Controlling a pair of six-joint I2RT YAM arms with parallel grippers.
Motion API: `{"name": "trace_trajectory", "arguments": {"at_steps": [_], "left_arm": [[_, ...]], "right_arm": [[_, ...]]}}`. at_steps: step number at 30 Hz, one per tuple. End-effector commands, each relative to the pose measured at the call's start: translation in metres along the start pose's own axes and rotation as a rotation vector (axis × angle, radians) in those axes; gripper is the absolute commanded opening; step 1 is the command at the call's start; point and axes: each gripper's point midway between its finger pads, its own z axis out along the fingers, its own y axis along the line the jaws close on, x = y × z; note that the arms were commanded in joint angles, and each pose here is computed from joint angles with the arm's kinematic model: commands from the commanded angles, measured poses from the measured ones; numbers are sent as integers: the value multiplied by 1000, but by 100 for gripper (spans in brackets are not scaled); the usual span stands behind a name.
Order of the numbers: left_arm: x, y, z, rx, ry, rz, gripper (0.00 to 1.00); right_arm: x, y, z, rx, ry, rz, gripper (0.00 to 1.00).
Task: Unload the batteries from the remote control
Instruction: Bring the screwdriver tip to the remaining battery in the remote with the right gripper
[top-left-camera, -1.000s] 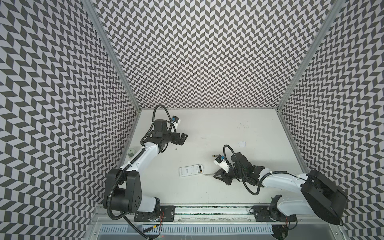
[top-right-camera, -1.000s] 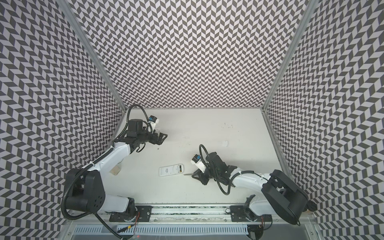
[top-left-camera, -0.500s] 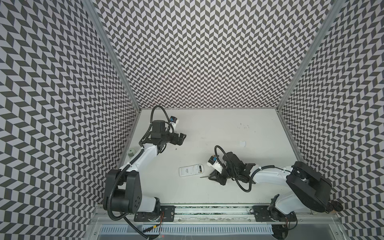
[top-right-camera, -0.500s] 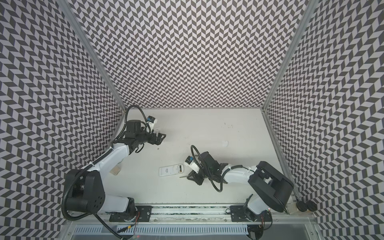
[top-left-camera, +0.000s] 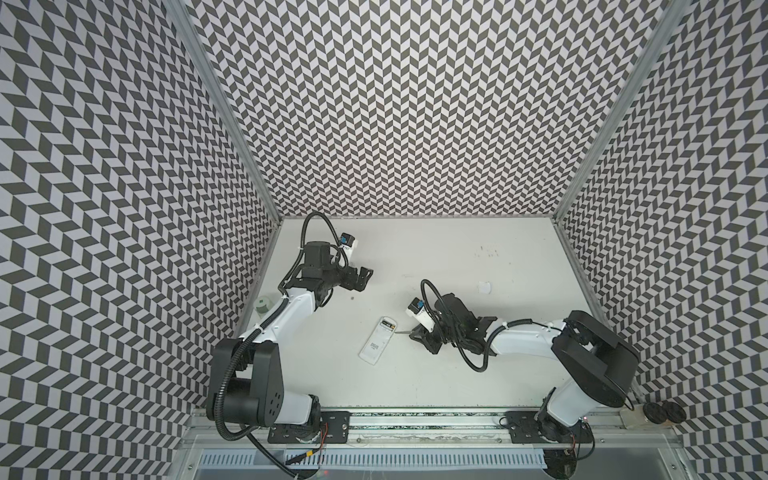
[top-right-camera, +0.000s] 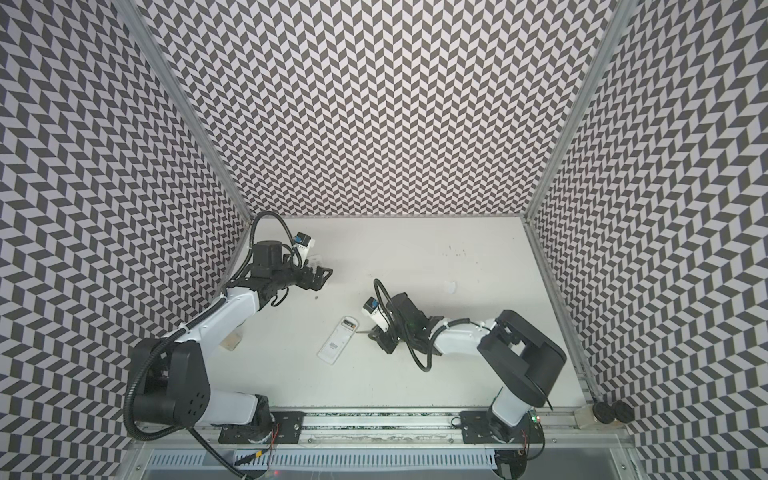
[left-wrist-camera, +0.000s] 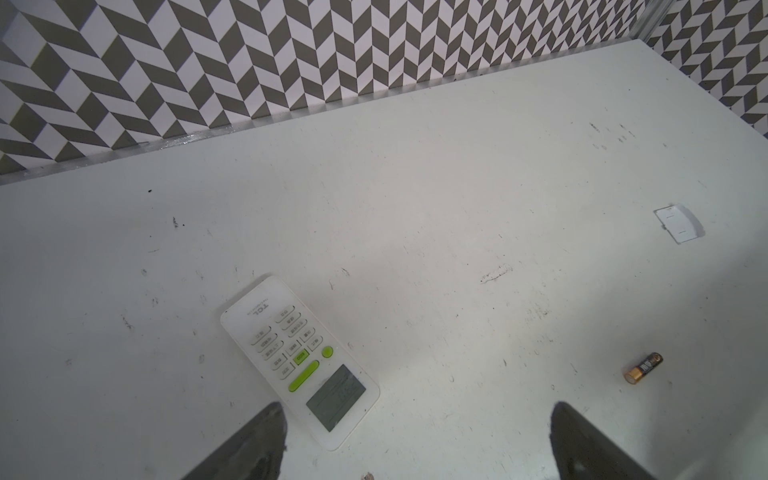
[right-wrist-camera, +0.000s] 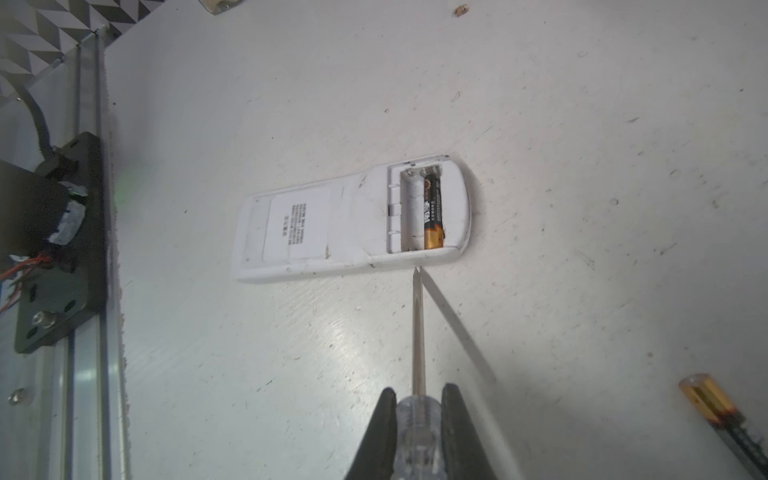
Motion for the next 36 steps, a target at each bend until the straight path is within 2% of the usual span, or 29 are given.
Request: {"name": "trace_trajectory", "arguments": {"at_steps": [1,17,27,36], "left_arm": [[-7,-1,-3,8,-35,0,99],[-11,-1,-7,0,-49,6,99],[-14,-4,-10,23,-45,36,100],[-21,-18,-13,106,-26,143,100]], "right_arm": [[-17,-7,6,24,-43,-49,0],[-51,19,36,-130,-79,-148,0],[-51,50,55,-240,-51,-207,0],[-61,55,41,-210,-104,-253,0]]}}
